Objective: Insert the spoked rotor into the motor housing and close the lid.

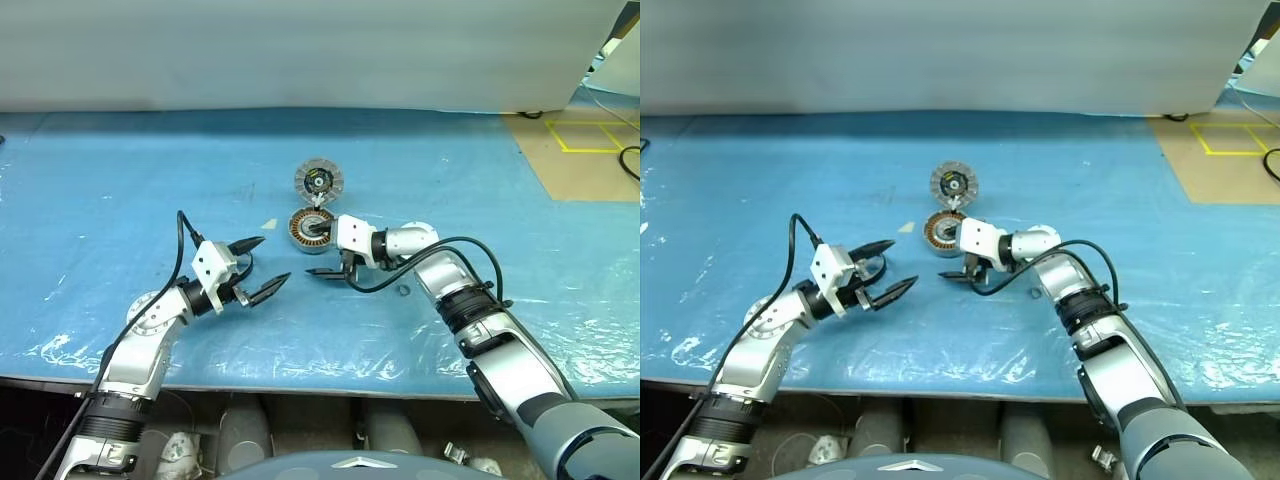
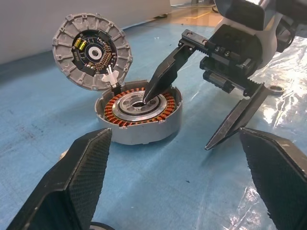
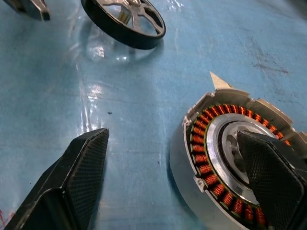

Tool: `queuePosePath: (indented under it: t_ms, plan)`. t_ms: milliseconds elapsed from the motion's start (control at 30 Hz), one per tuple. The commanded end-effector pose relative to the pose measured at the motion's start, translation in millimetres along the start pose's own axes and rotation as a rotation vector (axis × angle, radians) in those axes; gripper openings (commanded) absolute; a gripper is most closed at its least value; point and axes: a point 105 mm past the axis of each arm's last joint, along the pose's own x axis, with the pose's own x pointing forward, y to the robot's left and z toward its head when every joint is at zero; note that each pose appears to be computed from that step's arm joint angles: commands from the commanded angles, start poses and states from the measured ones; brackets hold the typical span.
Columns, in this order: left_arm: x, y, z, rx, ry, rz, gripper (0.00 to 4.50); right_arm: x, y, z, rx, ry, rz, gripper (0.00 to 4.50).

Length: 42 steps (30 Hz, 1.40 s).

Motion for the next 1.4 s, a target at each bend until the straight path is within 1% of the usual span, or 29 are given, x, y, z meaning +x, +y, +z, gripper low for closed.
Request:
queuePosePath:
  t_ms: [33,133,167,200,567,733,867,933,1000,1067,1233,1400]
  plan:
    - [-1,3,11,0.042,-0.023,0.005,4.47,1,-8,8,-0.065,-0.006,-0.011,4.5]
    - [-1,3,11,0.041,-0.022,0.005,4.47,2,-9,7,-0.076,0.0,-0.017,4.5]
    - [-1,3,11,0.041,-0.021,0.005,4.5,2,-10,6,-0.079,0.002,-0.019,4.11]
    - [0,3,10,0.041,-0.021,0.005,4.5,2,-10,5,-0.083,0.006,-0.021,3.94]
    - [0,3,10,0.04,-0.023,0.01,4.5,3,-21,8,-0.138,0.004,-0.072,0.1]
    - [1,3,10,0.041,-0.024,0.01,4.5,3,-22,12,-0.146,-0.016,-0.072,0.04]
    - [0,3,11,0.042,-0.024,0.009,4.5,3,-14,21,-0.126,-0.066,-0.014,0.04]
    - [-1,1,11,0.042,-0.023,0.006,4.5,1,-3,24,-0.116,-0.087,0.057,0.04]
    - [-1,-1,11,0.04,-0.022,-0.001,4.5,-3,11,23,-0.105,-0.087,0.144,0.04]
    - [-1,-4,11,0.036,-0.021,-0.009,4.5,-7,21,22,-0.094,-0.079,0.197,0.04]
    - [-3,-12,8,0.022,-0.013,-0.033,4.5,-13,44,17,-0.063,-0.061,0.286,0.04]
    - [-8,-19,7,0.016,0.002,-0.055,4.5,-13,58,18,-0.028,-0.068,0.321,0.04]
